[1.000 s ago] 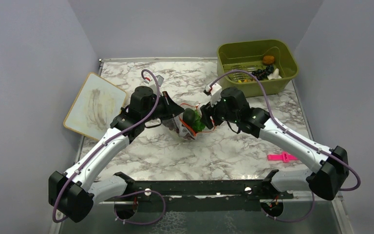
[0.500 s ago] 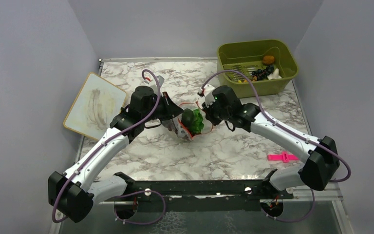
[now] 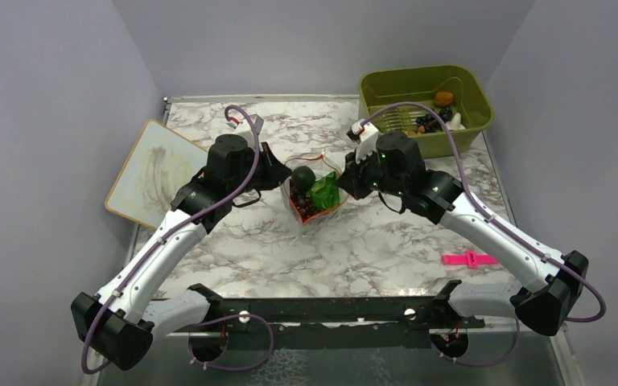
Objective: Place the food in the zip-top bag and seal the zipper
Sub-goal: Adjust the zipper food storage bag at the center of the board.
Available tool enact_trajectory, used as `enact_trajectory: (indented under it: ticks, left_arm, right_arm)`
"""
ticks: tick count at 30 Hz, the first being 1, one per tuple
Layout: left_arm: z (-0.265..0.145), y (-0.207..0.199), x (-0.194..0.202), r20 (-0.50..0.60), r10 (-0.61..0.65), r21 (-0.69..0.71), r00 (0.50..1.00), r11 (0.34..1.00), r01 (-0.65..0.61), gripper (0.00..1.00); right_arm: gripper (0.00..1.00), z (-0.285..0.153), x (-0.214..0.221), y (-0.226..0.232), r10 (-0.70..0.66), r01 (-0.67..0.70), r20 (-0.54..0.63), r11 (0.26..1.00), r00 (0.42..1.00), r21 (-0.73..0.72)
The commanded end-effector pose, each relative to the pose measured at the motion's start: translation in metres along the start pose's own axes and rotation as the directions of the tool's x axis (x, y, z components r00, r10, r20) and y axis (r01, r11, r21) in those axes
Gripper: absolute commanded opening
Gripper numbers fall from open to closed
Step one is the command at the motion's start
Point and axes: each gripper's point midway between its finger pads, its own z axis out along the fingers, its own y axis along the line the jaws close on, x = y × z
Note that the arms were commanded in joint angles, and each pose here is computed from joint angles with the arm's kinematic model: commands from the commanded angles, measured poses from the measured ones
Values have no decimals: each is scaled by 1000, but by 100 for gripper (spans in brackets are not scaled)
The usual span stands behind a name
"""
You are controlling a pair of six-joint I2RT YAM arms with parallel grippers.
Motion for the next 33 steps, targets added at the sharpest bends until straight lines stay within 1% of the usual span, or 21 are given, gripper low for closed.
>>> enact_trajectory:
  ticks: [1, 5, 9, 12, 13, 15, 19, 22, 24, 28, 33]
  left_arm:
    - [-1, 14, 0, 9, 47, -62, 999, 997, -46, 0]
    - [0, 12, 2, 1, 47, -50, 999, 998, -47, 0]
    - [2, 13, 6, -15, 59, -44, 998, 997, -60, 0]
    - [2, 12, 6, -17, 63, -34, 998, 997, -64, 0]
    - [2, 10, 6, -17, 65, -25, 998, 998, -65, 0]
    - [3, 5, 7, -22, 74, 5, 997, 997, -74, 0]
    - [5, -4, 14, -34, 85, 83, 996, 993, -82, 0]
    - [4, -7, 15, -33, 94, 102, 995, 991, -90, 0]
    - [5, -9, 15, -30, 97, 118, 995, 989, -93, 0]
    - [9, -15, 17, -47, 89, 151, 995, 985, -80, 0]
    - [7, -13, 24, -53, 79, 158, 995, 985, -70, 0]
  right_arm:
    - [1, -9, -21, 19, 53, -45, 90, 995, 995, -84]
    - [1, 6, -3, 8, 39, -36, 66, 998, 997, -43]
    - [1, 19, 23, -3, 36, -36, -1, 999, 999, 0]
    - [1, 18, 21, -4, 36, -36, 6, 999, 999, 4]
    - [3, 18, 19, -3, 33, -33, 15, 999, 999, 4]
    - [10, 15, 12, -5, 33, -34, 44, 999, 998, 15]
    - [33, 4, -14, -9, 18, -24, 117, 998, 993, 54]
    - [45, -2, -33, -10, -17, 6, 150, 998, 989, 70]
    - [51, -3, -41, -12, -33, 19, 158, 996, 987, 87]
    - [57, -5, -55, -24, -76, 46, 189, 986, 979, 160]
    - [58, 0, -73, -53, -140, 75, 210, 954, 968, 291]
